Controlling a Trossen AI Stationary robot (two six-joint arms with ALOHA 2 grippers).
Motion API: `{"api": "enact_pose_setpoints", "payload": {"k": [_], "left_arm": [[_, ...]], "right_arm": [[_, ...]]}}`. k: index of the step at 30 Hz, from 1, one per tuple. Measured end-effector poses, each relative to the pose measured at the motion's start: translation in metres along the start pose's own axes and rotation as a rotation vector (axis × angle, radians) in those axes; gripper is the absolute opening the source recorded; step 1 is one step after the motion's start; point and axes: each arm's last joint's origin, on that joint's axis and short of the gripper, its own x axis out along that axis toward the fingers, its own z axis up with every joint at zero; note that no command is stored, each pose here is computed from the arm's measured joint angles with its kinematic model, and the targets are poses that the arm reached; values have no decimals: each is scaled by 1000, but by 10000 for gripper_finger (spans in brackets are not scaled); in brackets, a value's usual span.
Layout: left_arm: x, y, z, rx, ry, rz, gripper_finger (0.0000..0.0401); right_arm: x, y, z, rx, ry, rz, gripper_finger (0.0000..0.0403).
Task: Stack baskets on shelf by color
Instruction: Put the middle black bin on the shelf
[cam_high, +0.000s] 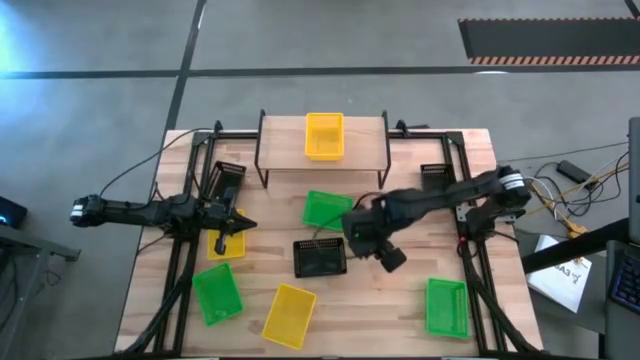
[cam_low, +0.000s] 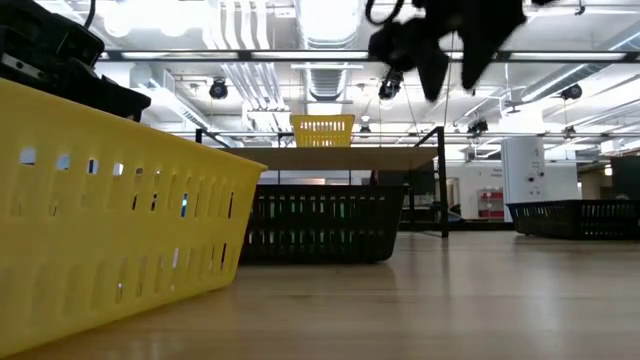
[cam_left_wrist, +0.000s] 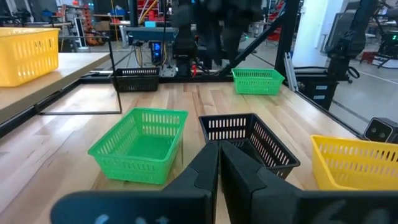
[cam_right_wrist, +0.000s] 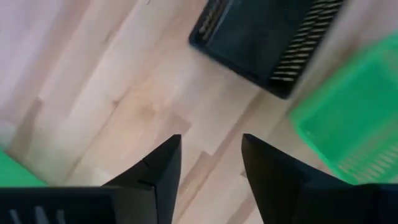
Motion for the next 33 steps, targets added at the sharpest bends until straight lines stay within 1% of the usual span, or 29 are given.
{"api": "enact_pose_setpoints", "payload": {"k": [3,7,10,14,19,21,23,26,32,33], "left_arm": [[0,0,0,0,0,0,0],[0,0,0,0,0,0,0],[0,0,0,0,1,0,0],[0,0,0,0,0,0,0],[0,0,0,0,-1,0,0],[0,0,0,0,-1,0,0],[0,0,0,0,-1,0,0],[0,0,0,0,1,0,0],[0,0,0,0,-1,0,0],[0,0,0,0,-1,0,0]], "right_arm": [[22,-2,5,-162,-10,-6,182],[42,-11,14,-349,-32,-61,189],[57,-16,17,-446,7,-65,189],[77,-20,17,-534,50,-42,187],[97,-24,20,-551,65,-49,176],[101,-26,22,-553,60,-76,166],[102,-26,23,-554,57,-79,151],[102,-27,24,-554,47,-88,119],[103,-26,25,-523,31,-71,28],[104,-25,25,-523,28,-63,18]]}}
